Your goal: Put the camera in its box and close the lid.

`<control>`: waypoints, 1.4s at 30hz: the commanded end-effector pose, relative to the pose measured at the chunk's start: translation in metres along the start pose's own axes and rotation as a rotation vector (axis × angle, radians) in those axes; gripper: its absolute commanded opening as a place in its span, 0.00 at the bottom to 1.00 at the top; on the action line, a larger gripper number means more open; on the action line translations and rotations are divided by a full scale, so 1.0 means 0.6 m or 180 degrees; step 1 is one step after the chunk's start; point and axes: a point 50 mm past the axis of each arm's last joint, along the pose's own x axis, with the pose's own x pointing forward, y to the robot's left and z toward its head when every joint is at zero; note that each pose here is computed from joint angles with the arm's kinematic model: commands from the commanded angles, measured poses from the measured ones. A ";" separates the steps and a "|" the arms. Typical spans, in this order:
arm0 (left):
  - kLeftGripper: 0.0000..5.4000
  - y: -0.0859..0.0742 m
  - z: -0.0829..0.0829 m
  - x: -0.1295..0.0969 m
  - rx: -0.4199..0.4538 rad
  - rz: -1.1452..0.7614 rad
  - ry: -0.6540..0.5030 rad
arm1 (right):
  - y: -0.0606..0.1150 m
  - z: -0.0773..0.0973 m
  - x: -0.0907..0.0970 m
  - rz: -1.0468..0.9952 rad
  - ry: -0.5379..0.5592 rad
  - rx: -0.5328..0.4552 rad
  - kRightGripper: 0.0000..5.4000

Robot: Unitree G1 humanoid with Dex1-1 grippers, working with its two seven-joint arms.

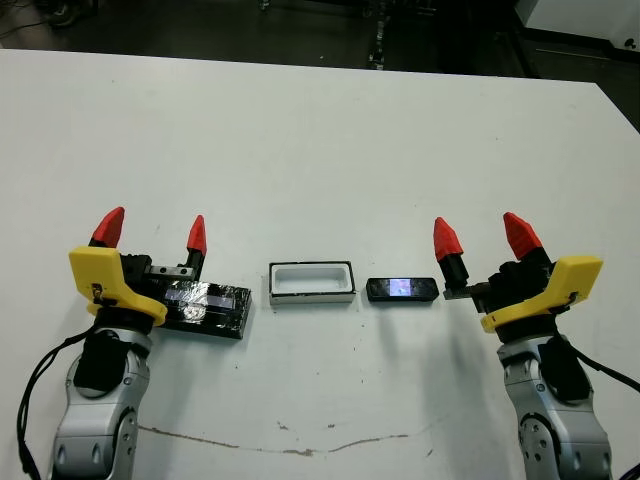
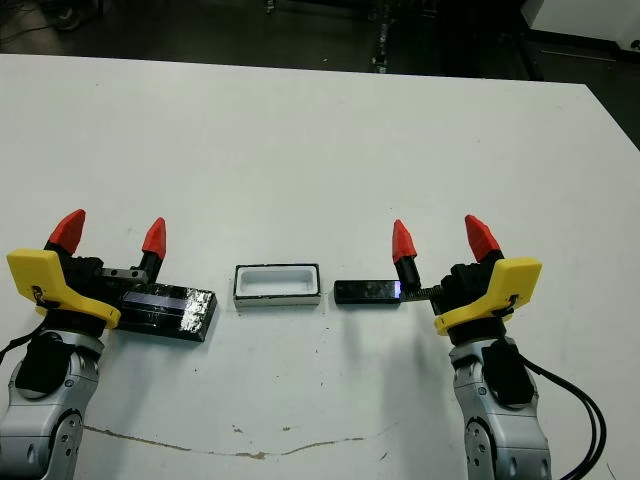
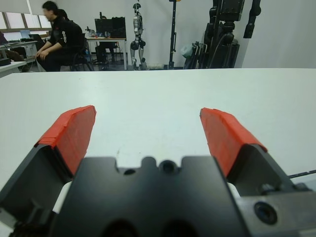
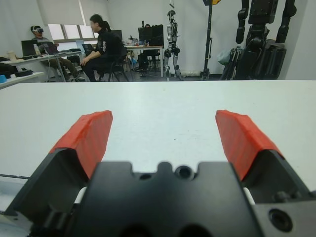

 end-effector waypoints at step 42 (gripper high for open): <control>1.00 -0.006 -0.005 -0.017 -0.0034 0.0060 0.0073 | -0.057 0.143 0.144 0.3685 0.1262 -0.1761 1.00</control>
